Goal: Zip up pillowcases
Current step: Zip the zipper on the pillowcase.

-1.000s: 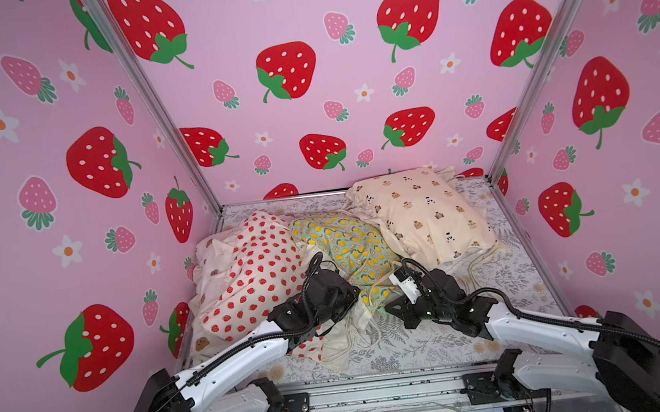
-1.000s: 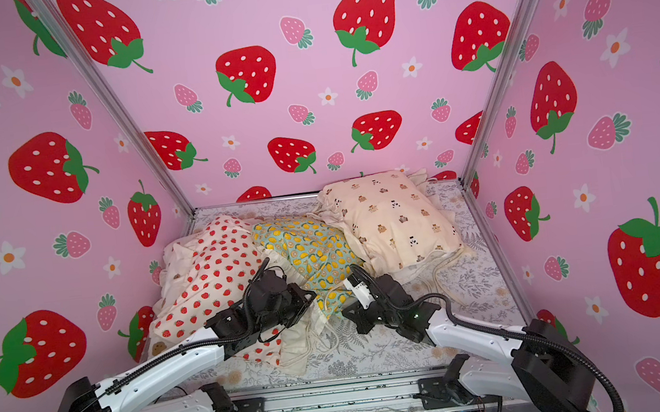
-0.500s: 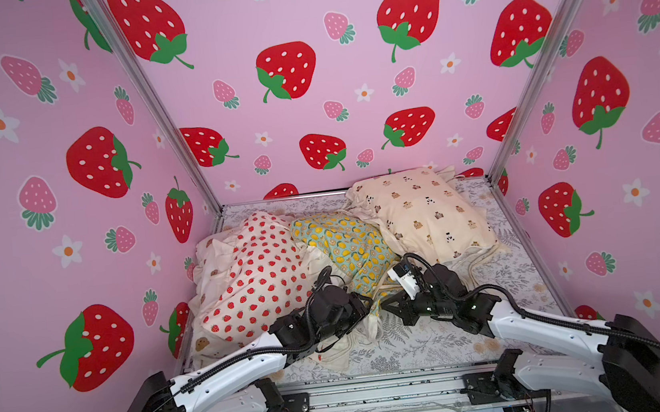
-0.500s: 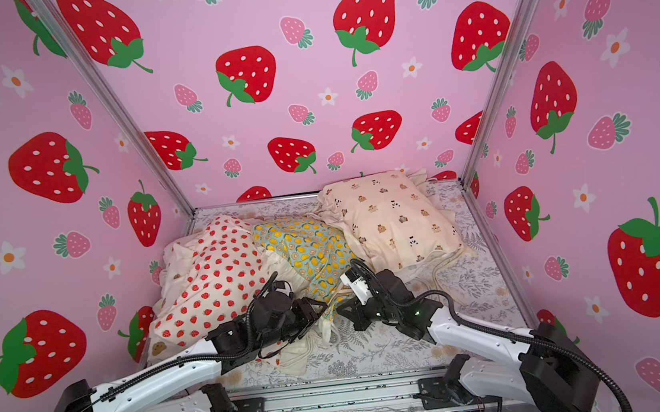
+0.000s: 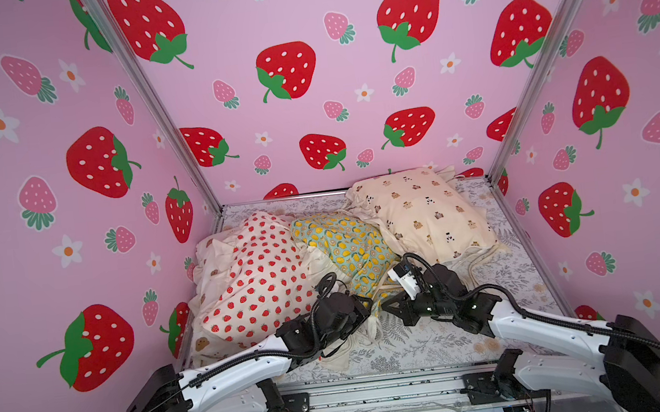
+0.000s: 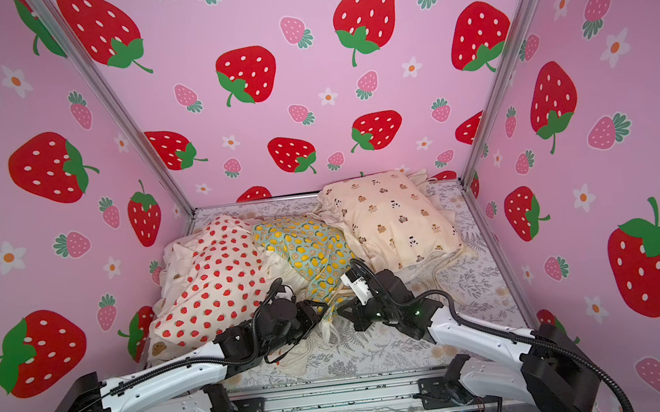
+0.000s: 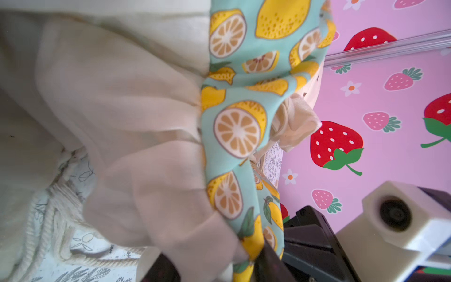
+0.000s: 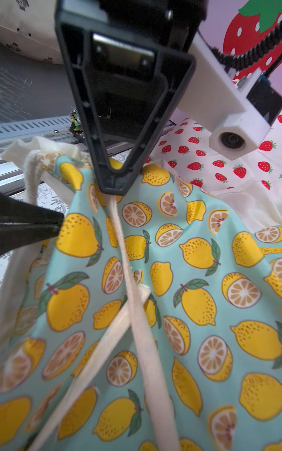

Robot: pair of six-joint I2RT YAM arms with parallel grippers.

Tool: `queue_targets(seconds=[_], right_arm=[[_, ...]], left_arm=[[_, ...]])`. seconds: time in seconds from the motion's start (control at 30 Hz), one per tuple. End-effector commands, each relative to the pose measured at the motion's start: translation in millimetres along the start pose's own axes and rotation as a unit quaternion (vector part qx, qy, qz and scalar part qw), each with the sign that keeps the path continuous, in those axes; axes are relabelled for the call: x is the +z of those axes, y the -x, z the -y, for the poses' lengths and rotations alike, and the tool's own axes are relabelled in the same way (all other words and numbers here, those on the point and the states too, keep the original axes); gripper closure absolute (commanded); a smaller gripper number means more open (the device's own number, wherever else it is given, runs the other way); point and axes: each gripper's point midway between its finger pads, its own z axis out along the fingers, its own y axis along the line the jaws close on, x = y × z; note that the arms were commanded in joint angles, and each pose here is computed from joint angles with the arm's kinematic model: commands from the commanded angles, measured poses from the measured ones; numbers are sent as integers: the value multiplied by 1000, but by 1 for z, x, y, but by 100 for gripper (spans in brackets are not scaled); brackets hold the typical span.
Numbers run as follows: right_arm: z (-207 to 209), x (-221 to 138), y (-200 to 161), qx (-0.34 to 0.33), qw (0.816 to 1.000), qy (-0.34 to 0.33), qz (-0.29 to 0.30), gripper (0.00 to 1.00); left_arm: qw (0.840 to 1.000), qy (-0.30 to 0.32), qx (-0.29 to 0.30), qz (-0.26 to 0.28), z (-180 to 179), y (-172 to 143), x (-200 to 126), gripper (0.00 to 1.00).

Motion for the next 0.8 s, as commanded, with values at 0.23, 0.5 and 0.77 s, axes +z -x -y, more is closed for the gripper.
queue_targets(seconds=[0.23, 0.5, 0.77], right_arm=[[-1, -15, -2, -17, 1000, -18, 0, 94], [-11, -27, 11, 29, 999, 1, 47, 71], [-22, -37, -2, 22, 999, -11, 36, 68]], left_arm=[[999, -25, -9, 45, 22, 26, -13, 100], [998, -40, -47, 27, 28, 22, -17, 100], [995, -38, -87, 22, 27, 21, -18, 100]])
